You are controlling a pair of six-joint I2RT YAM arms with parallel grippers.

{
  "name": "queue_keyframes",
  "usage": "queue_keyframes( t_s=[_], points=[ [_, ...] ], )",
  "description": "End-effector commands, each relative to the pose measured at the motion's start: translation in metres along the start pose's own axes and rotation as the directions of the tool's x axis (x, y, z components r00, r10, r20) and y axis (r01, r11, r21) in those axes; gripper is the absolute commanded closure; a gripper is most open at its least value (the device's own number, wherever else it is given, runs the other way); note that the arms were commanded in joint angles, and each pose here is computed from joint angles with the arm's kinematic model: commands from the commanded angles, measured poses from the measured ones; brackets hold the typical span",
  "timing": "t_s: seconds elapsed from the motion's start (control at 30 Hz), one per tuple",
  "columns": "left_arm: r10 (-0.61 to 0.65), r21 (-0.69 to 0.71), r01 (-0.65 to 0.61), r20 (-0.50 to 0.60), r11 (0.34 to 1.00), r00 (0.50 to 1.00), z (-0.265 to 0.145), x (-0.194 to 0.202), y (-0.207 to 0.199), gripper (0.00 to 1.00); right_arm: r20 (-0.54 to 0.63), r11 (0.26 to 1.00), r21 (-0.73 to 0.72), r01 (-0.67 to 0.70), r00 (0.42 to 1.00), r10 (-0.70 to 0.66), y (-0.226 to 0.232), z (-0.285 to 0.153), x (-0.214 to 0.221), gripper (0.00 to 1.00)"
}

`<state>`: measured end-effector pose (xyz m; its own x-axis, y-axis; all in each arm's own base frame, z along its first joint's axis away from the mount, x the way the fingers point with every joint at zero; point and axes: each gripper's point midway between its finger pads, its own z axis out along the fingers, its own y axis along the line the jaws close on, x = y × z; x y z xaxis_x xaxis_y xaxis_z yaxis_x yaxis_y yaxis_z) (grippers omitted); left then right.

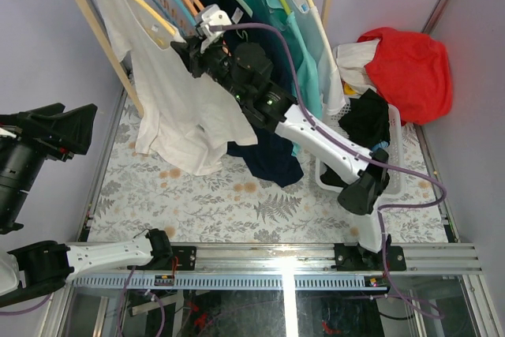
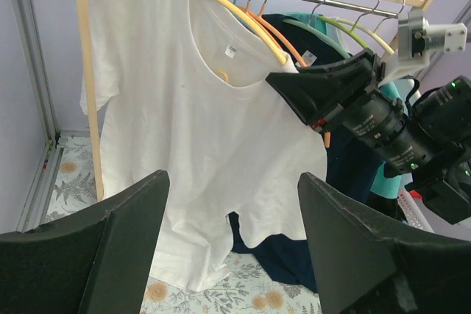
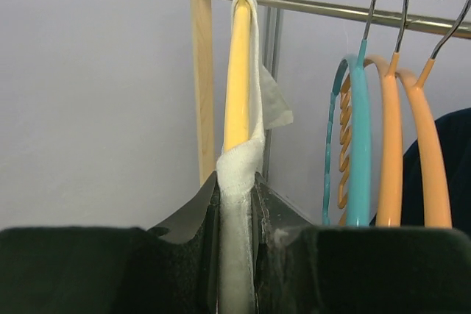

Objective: Place the t-shirt on the hanger

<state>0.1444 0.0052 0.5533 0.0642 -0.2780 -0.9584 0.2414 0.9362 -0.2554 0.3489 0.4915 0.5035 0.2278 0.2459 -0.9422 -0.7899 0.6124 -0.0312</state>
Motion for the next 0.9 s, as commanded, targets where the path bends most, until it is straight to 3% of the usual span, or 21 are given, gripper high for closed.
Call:
queue_keyframes(
  t_s=[0.0, 0.87],
  points=[
    [0.012, -0.002, -0.012, -0.002, 1.0, 1.0, 0.005, -0.001, -0.005, 0.3, 0.214, 0.996, 0.092, -0.011, 0.977, -0.009, -0.017, 0.004, -0.094, 1.0],
    [0.008, 0.011, -0.008, -0.002, 1.0, 1.0, 0.005, -0.003, -0.007, 0.3, 0.145, 0.983, 0.17, -0.063, 0.989, 0.038, -0.05, 0.02, -0.06, 1.0]
  ],
)
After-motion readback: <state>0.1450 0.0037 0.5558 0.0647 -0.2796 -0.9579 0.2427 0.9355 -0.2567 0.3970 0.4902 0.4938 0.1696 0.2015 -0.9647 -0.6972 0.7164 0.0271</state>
